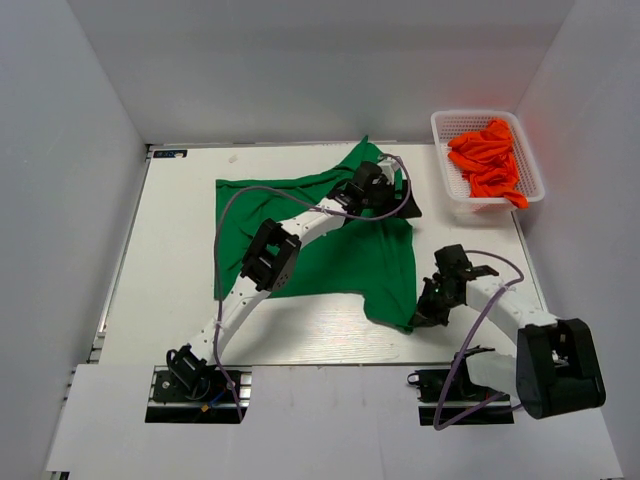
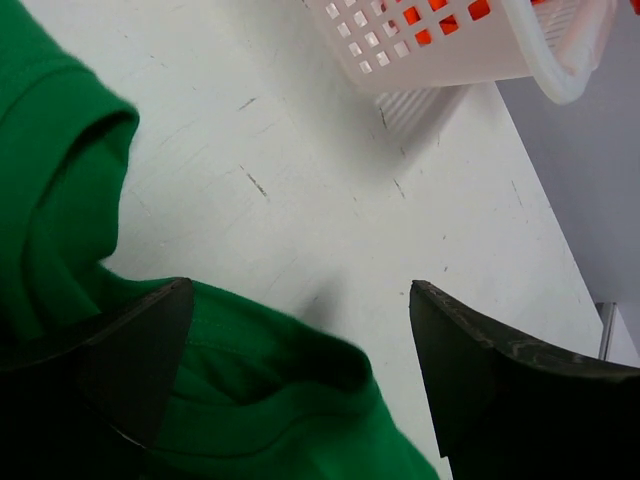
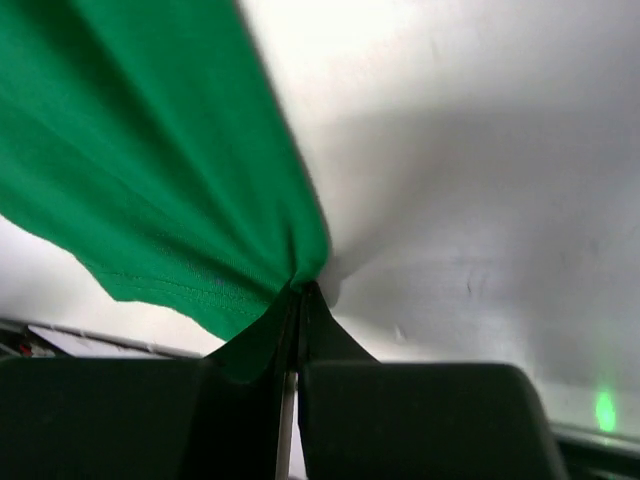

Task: Fold and stack the t-shirts
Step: Flatten out the tshirt

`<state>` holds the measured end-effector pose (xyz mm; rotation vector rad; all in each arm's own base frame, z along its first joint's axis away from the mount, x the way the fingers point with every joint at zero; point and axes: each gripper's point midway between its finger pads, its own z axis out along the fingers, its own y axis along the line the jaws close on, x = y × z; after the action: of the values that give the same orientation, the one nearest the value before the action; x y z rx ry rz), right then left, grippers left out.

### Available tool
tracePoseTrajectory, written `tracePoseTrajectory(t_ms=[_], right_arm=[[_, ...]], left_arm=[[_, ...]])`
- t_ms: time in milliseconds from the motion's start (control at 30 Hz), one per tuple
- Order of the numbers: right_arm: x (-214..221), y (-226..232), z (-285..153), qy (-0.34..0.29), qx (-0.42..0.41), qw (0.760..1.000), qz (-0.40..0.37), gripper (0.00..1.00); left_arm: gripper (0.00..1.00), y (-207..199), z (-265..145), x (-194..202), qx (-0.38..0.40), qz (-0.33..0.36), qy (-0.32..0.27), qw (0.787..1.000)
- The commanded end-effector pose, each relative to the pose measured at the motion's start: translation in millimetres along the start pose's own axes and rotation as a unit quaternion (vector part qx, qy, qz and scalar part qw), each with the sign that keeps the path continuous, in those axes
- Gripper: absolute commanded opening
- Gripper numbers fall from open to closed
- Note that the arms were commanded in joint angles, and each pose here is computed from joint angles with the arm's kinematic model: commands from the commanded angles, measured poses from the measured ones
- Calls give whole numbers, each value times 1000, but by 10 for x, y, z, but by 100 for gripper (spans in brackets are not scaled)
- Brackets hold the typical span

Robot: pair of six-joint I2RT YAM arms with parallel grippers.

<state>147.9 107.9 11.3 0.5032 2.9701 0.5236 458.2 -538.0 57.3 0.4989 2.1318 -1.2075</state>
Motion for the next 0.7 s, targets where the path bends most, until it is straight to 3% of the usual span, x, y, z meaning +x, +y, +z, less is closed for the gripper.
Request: tracePoseTrajectory(t_ms=[0,133,300,333,467,567,633,667], right_arm=[[450,-110,-97,83,16,996,43,2],[375,-127,-162,67,37,996,54,7],[145,-163,-271,22,73,996,50,40],[-93,-114,-391,-23,83,996,34,51],[-549,82,-690,-108,81,991,10,70],[-857,316,-811,-152,51,987,-23,76],[-988,473,-852,-165,27,985,-45,79],[-1124,552,-835,-178,19,983,-46,84]], left_arm=[[100,198,46,192,-20,-20,15,999],[100,141,39,222,-5,-25,24,999],[100,-214,-4,162,87,-3,32,996],[100,-325,-38,141,109,-5,39,993],[100,-891,-326,-288,156,36,16,987],[100,-1270,-664,-707,158,75,-16,984],[100,-1315,-821,-827,124,71,-22,989],[100,-1364,-1088,-1140,107,75,-56,990]])
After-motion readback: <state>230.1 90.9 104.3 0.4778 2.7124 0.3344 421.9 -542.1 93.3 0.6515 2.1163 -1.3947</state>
